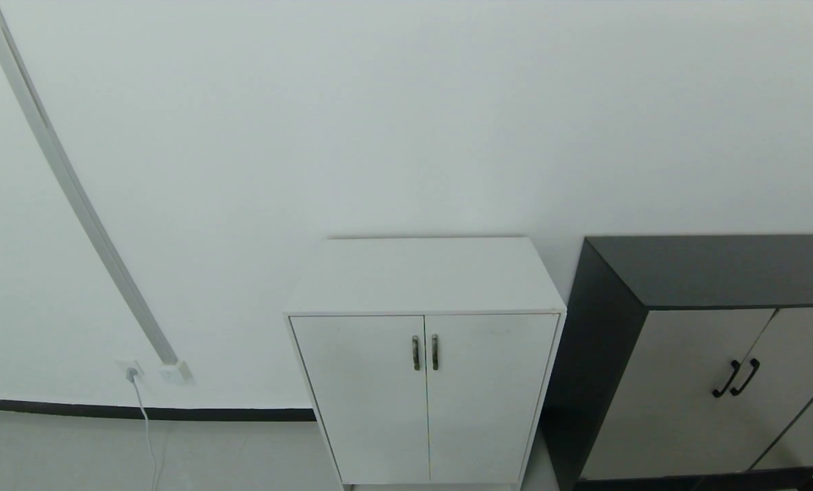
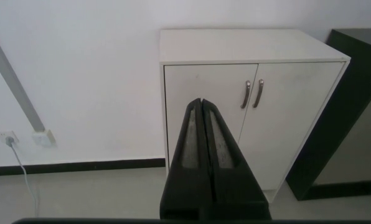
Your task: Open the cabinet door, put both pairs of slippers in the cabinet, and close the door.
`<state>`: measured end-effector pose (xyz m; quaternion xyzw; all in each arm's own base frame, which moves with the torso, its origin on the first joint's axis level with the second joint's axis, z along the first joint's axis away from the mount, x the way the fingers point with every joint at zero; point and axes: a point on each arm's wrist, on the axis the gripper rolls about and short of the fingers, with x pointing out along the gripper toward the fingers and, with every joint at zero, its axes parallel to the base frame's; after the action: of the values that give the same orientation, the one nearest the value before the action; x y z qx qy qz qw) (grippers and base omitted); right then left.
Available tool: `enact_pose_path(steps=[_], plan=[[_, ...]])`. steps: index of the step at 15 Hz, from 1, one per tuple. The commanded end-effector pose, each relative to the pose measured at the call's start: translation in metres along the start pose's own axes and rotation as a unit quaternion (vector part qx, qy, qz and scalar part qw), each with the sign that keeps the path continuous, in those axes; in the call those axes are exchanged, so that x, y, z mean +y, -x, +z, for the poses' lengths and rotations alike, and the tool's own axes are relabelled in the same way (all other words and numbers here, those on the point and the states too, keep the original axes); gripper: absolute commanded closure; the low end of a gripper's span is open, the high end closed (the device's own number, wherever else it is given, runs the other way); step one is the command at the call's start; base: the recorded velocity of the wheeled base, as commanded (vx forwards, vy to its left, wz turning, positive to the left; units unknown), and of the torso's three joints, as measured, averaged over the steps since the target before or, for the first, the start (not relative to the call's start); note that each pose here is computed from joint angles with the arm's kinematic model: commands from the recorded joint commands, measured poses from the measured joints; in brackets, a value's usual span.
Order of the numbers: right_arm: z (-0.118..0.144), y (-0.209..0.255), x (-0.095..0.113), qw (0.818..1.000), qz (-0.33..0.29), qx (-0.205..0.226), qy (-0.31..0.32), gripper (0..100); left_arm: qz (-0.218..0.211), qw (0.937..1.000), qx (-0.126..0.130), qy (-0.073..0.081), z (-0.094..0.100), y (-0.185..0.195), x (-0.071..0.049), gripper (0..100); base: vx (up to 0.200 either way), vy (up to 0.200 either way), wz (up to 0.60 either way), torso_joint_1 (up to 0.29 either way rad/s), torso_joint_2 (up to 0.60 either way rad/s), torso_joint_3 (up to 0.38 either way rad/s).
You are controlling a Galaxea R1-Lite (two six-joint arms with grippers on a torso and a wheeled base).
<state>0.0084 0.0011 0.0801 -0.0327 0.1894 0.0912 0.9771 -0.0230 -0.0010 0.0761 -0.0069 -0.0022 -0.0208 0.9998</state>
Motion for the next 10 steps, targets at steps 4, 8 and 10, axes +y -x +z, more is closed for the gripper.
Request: enact_pose_path(steps=[4, 8, 10], plan=[[-0.003, 0.007, 0.000, 0.999, 0.016, -0.043, 0.005, 100, 0.000, 1.0000, 0.001, 0.000, 0.000, 0.000, 0.000, 100, 0.000, 0.000, 0.00, 0.000, 0.00, 0.000], [-0.008, 0.016, 0.001, 0.993, -0.058, -0.105, -0.014, 100, 0.000, 1.0000, 0.001, 0.000, 0.000, 0.000, 0.000, 100, 0.000, 0.000, 0.00, 0.000, 0.00, 0.000], [-0.011, 0.021, 0.002, 0.988, -0.062, -0.141, -0.013, 100, 0.000, 1.0000, 0.001, 0.001, 0.000, 0.000, 0.000, 100, 0.000, 0.000, 0.00, 0.000, 0.00, 0.000]])
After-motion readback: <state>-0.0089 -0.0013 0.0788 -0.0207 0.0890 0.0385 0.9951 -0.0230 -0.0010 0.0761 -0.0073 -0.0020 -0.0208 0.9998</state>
